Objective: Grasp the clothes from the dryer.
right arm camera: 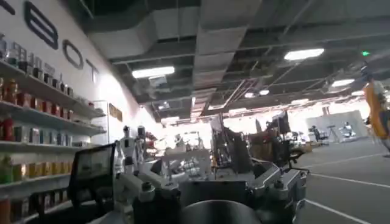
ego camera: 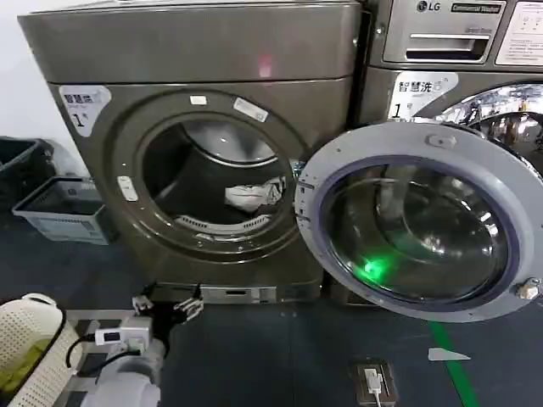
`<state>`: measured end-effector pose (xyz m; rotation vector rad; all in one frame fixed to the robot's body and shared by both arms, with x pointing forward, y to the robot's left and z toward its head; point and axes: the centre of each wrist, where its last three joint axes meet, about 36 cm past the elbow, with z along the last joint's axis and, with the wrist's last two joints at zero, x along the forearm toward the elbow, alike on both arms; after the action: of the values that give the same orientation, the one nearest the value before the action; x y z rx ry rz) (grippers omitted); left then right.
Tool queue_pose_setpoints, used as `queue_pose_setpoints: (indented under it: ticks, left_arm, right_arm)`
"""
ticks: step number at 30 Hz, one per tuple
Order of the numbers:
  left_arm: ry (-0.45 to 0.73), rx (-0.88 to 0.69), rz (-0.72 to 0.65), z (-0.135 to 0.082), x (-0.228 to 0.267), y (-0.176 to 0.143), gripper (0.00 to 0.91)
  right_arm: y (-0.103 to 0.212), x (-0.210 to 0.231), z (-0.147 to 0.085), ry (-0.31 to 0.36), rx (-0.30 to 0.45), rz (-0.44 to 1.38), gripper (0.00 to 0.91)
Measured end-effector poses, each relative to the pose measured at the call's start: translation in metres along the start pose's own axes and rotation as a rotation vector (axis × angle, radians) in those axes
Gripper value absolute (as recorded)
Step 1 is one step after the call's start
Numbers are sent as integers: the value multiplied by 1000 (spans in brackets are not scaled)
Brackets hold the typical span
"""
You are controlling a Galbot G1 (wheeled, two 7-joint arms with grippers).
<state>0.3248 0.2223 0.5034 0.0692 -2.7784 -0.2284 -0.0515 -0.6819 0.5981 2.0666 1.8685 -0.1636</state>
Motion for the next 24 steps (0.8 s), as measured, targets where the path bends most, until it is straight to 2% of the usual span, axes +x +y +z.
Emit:
queue_pose_setpoints:
  ticks: [24]
  left_arm:
    - [10,-7,8,3,-2,0,907]
  right_arm:
    - [-8,-2,-2,-13,-9,15,907]
